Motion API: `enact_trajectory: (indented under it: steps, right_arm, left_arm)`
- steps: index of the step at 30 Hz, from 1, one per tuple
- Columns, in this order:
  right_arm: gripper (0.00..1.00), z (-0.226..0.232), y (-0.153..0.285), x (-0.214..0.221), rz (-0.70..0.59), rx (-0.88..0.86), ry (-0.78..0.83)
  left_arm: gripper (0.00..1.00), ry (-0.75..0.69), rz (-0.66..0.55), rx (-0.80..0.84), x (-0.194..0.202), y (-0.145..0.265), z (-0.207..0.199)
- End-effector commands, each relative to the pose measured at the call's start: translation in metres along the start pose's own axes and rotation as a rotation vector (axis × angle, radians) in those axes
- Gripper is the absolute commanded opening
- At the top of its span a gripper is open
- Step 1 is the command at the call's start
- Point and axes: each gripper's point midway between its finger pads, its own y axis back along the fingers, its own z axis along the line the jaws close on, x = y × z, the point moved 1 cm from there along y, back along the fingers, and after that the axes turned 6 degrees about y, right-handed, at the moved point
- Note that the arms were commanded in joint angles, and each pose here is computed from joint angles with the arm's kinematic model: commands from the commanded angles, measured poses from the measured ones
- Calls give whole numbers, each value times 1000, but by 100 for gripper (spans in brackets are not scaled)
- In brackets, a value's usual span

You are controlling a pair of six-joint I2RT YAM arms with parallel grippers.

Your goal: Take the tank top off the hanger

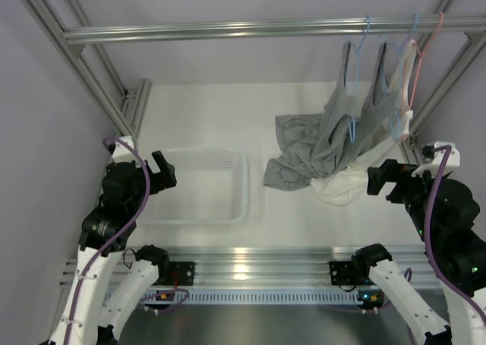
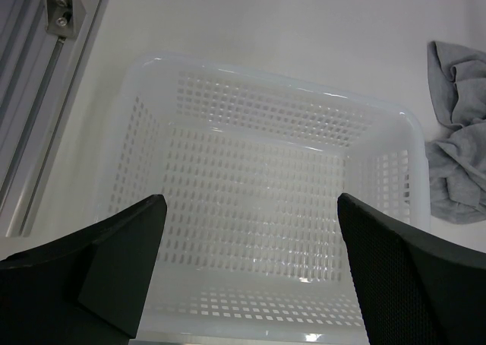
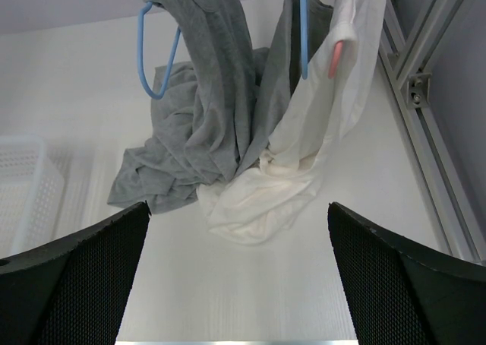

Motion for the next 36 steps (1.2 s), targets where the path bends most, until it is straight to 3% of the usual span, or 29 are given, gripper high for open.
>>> enact_trajectory:
  steps: [1,7,14,17,21,23,29,32,36]
  right_arm:
    - [99,2,0,-6,-10,-11,1]
    - [99,20,1,-33,-61,-108,-10]
    - [96,52,-10,-117,-110,-232,22]
    - [90,62,-37,-138,-75,-232,60]
    - [84,54,-98,-144,26,-76,105]
    - [82,47,-109,-156,11,-8,120]
    - [78,59,-167,-161,73,12,185]
    - [67,56,-189,-147,123,50,195]
    - [43,51,-204,-132,171,82,201]
  left_arm:
    - [99,22,-45,12,-9,-2,-4]
    - [99,22,-39,21,-7,-2,-5]
    - [99,19,-13,52,-1,-5,-11]
    - [99,17,-2,63,1,-6,-12]
    - [99,18,10,82,4,-7,-16]
    - [99,17,16,84,5,-8,-16]
    - [99,14,39,106,10,-11,-20]
    - [99,8,50,105,12,-13,-21]
    - [99,10,46,109,12,-12,-21]
